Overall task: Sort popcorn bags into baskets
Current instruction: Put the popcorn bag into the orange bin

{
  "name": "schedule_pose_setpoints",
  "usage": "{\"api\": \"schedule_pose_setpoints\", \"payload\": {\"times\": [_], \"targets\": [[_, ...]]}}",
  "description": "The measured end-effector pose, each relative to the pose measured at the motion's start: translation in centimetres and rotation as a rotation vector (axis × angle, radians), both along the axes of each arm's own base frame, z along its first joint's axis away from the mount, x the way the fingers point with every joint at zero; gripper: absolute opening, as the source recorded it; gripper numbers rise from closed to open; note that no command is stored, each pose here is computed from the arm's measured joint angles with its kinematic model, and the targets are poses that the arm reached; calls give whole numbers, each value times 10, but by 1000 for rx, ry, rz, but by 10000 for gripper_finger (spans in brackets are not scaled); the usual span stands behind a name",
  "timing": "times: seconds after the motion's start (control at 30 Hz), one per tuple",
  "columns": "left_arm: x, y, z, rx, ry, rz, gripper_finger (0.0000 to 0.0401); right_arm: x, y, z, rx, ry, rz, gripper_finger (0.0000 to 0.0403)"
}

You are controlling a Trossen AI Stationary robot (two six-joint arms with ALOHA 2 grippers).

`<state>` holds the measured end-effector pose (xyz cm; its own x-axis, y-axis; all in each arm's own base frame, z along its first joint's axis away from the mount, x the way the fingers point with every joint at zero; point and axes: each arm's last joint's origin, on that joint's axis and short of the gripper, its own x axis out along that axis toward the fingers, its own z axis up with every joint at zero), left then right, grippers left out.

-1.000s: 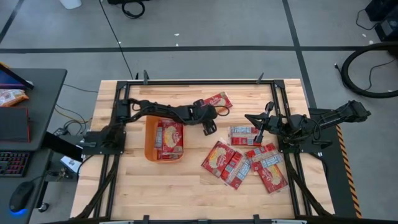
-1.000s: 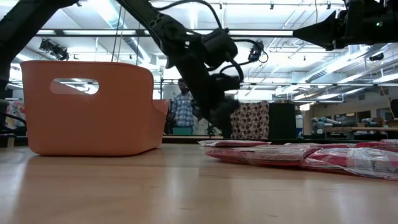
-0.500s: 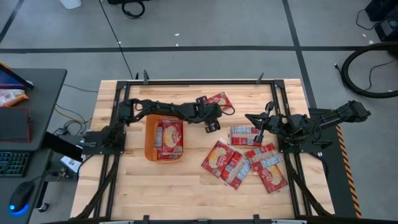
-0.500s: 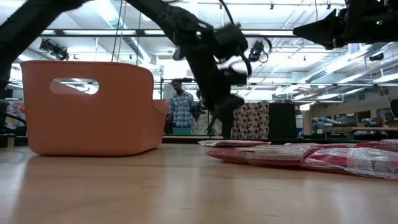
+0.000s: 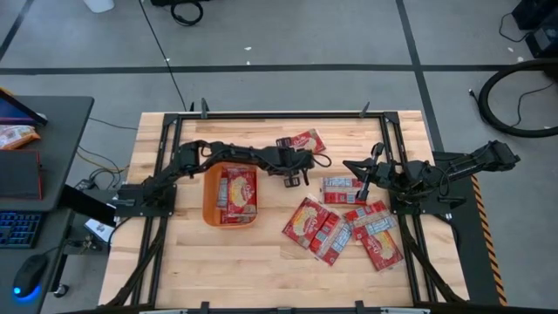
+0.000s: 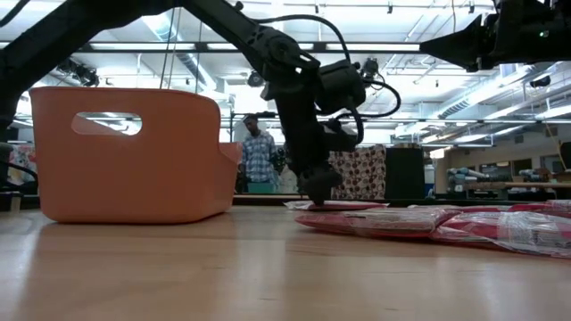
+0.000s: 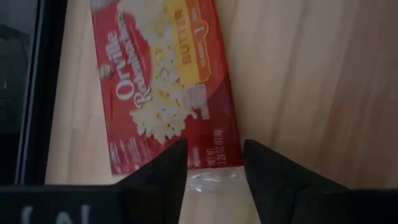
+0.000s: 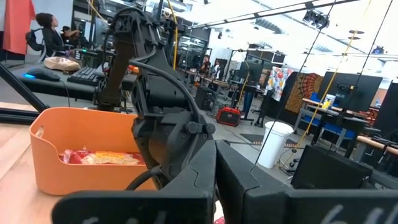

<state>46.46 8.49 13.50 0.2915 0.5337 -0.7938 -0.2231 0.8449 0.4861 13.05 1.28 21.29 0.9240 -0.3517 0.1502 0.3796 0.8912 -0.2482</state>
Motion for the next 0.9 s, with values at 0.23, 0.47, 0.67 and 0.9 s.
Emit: {"api": "schedule_pose_setpoints", "payload": {"times": [0.23,0.47,0.67,0.9], "targets": [[-4,4,-2,-8,43,4,86,0,0,0,0,0,0,16],[-5,3,-1,-35,46,2,8,0,0,0,-2,1,0,16],[1,-5,33,-47,54,3,4,0,0,-2,-10,22,-9,16],[6,-24,85,-88,52,-13,2,4,-1,-20,-53,209,-28,16]]}}
